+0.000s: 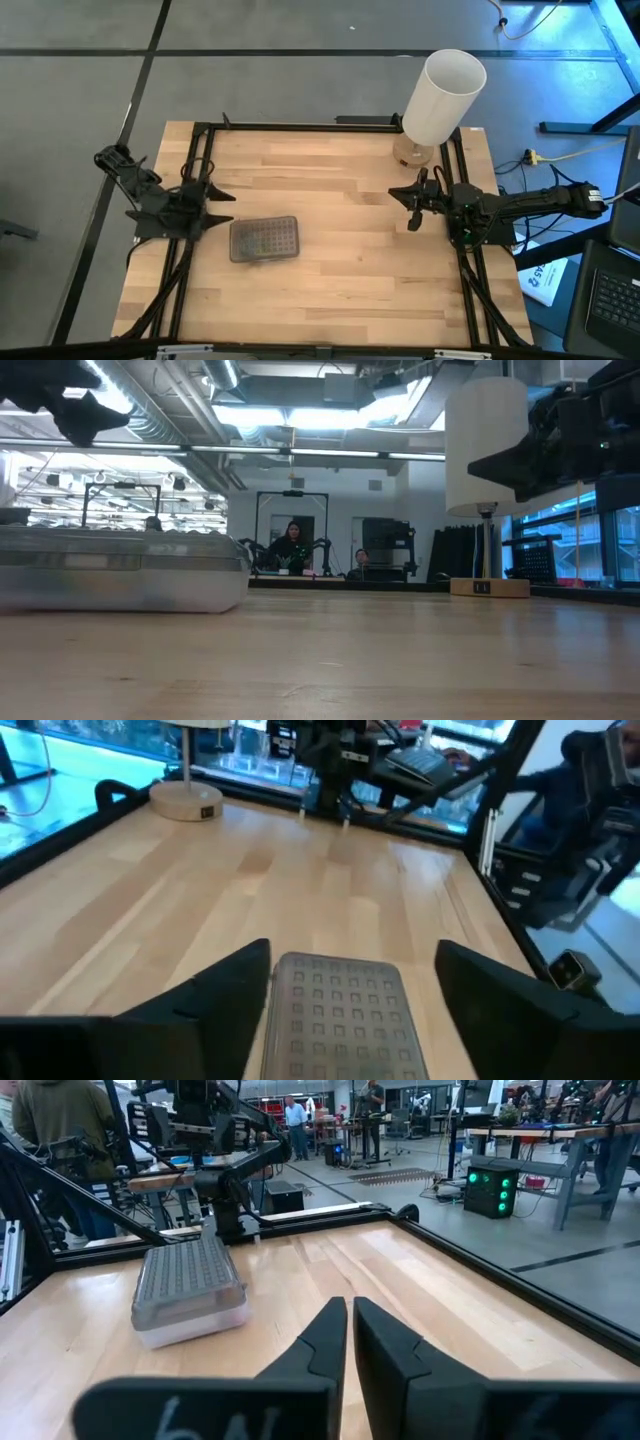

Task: Pack school essentials
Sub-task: Return to Home Position

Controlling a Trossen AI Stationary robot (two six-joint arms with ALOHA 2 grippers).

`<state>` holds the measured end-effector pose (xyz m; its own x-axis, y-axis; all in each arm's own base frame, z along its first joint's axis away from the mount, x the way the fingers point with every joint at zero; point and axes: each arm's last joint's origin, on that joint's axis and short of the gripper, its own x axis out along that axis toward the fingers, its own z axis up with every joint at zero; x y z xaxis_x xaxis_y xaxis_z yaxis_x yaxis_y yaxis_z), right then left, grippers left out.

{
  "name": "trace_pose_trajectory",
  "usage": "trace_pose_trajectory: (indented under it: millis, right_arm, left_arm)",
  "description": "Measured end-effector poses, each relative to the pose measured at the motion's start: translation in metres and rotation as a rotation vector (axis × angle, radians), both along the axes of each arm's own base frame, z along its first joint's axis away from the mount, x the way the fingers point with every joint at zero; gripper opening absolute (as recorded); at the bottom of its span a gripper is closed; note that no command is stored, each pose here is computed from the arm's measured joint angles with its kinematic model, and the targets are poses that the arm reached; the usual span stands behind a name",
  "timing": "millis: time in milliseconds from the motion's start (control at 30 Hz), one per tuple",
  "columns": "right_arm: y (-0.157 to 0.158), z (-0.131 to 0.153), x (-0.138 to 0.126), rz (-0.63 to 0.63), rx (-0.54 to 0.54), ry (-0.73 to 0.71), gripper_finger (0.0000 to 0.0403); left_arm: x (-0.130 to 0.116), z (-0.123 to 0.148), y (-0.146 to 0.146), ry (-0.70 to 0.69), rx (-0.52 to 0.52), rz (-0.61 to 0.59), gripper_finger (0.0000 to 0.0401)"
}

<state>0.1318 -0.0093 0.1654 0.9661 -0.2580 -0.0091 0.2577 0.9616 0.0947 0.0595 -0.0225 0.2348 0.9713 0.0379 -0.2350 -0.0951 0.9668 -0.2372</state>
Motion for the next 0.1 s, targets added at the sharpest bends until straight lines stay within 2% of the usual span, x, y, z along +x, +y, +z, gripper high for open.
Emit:
trace_pose_trajectory:
  millis: [100]
  right_arm:
    - [0.0,0.0,0.0,0.0,0.0,0.0,0.0027]
  left_arm:
    - [0.0049,-0.0103,-0.0035,-0.013,-0.008,0.006,0.0244]
